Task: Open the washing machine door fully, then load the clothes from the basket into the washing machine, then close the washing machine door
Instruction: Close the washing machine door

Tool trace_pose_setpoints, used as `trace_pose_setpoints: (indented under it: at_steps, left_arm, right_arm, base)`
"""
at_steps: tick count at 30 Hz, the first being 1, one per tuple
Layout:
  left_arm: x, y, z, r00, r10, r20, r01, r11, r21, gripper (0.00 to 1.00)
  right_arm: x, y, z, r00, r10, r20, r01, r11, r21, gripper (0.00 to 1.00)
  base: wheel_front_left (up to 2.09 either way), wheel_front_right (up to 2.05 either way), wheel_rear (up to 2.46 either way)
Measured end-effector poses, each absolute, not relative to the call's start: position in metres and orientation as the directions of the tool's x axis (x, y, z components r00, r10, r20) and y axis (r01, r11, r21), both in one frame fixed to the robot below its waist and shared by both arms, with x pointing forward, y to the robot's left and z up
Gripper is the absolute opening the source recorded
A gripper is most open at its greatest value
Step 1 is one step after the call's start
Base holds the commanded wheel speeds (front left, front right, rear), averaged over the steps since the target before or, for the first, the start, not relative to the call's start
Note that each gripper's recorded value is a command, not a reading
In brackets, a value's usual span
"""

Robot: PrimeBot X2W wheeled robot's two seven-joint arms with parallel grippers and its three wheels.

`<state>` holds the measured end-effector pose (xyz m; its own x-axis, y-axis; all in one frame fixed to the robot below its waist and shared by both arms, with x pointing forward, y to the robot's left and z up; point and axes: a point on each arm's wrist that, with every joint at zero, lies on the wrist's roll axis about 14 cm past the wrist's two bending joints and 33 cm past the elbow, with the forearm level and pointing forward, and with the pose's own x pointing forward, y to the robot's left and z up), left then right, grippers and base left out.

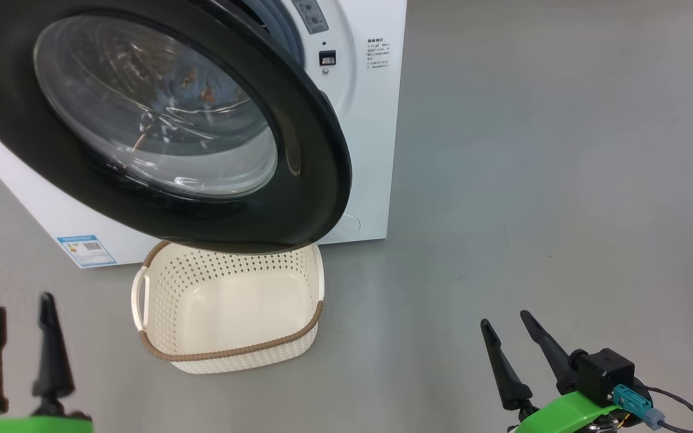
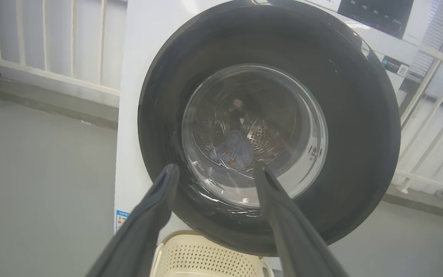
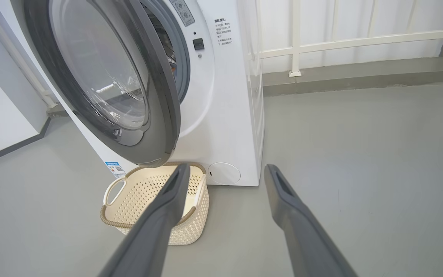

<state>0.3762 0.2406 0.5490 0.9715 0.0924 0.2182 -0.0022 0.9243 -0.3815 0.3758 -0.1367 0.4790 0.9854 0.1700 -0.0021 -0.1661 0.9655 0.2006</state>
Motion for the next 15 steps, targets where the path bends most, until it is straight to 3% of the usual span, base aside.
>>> trace_pose_setpoints:
  at_steps: [6, 15]
  left_arm:
    - [0.361, 0.231, 0.531, 0.984, 0.07, 0.162, -0.039, 0.982, -0.187, 1.0]
    - [0.34, 0.224, 0.505, 0.996, 0.043, 0.073, -0.038, 0.997, -0.062, 1.0]
  right_arm:
    - [0.375, -0.139, 0.484, 0.986, 0.165, 0.012, -0.165, 0.967, 0.192, 1.0]
    - [0.373, -0.138, 0.492, 0.984, 0.173, 0.035, -0.176, 0.971, 0.161, 1.0]
  base:
    - [0.0, 0.0, 0.0]
    - [0.0, 0.0, 0.0]
